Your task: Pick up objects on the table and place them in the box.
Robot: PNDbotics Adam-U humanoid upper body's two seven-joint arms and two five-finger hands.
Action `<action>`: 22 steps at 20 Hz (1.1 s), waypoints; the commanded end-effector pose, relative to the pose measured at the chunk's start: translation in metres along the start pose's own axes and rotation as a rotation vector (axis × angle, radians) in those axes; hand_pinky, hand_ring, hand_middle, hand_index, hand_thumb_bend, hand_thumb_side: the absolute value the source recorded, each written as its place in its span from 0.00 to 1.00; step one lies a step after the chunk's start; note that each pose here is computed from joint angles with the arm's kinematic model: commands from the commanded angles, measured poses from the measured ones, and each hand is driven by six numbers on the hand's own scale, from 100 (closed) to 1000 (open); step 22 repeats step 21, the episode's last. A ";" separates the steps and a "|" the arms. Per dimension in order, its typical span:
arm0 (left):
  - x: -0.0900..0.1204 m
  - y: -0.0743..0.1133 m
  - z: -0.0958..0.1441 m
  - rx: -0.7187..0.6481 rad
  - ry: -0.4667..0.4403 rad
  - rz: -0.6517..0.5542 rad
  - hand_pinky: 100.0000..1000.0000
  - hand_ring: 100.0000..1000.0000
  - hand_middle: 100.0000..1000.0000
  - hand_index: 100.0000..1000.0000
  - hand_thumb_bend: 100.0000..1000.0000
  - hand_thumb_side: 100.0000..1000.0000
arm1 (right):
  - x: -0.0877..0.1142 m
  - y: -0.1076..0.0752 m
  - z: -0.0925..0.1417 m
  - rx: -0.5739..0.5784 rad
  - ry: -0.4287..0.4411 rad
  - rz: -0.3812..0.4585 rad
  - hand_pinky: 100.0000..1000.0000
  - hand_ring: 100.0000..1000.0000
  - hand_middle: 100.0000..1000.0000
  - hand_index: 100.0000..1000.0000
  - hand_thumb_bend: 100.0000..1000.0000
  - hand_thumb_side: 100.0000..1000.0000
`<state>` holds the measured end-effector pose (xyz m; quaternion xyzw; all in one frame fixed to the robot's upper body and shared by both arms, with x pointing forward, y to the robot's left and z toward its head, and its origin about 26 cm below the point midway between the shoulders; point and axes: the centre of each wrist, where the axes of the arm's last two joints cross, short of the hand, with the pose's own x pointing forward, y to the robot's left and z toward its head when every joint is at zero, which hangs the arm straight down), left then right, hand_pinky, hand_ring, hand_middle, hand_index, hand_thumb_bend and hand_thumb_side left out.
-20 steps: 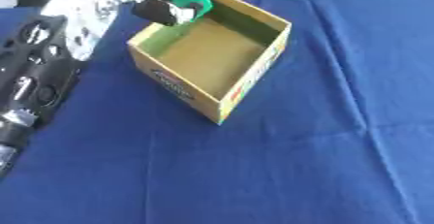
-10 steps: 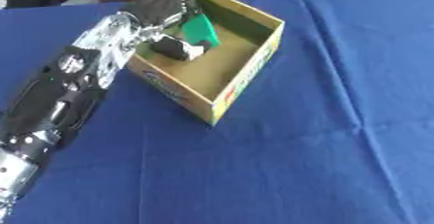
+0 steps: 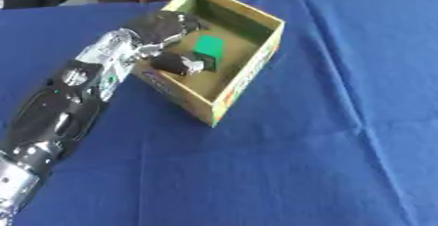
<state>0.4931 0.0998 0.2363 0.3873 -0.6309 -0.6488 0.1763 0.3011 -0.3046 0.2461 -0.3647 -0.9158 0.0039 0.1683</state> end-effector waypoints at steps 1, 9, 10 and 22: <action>-0.006 0.025 0.001 0.110 0.043 -0.029 1.00 1.00 0.92 1.00 0.57 1.00 | 0.003 -0.003 -0.006 -0.004 -0.024 -0.006 0.70 0.69 0.50 0.63 0.00 0.86; -0.014 0.105 0.051 0.693 0.085 0.177 0.82 0.80 0.78 0.95 0.28 0.98 | -0.001 -0.009 -0.002 -0.006 -0.013 0.027 0.70 0.68 0.50 0.63 0.00 0.86; -0.015 0.114 0.064 0.749 0.081 0.216 0.80 0.78 0.77 0.95 0.18 1.00 | -0.001 -0.010 -0.002 -0.008 -0.013 0.030 0.70 0.68 0.50 0.63 0.00 0.86; -0.014 0.127 0.213 1.122 0.036 0.613 0.66 0.68 0.72 0.94 0.15 1.00 | -0.003 -0.015 -0.005 -0.058 -0.025 0.061 0.70 0.69 0.52 0.64 0.00 0.87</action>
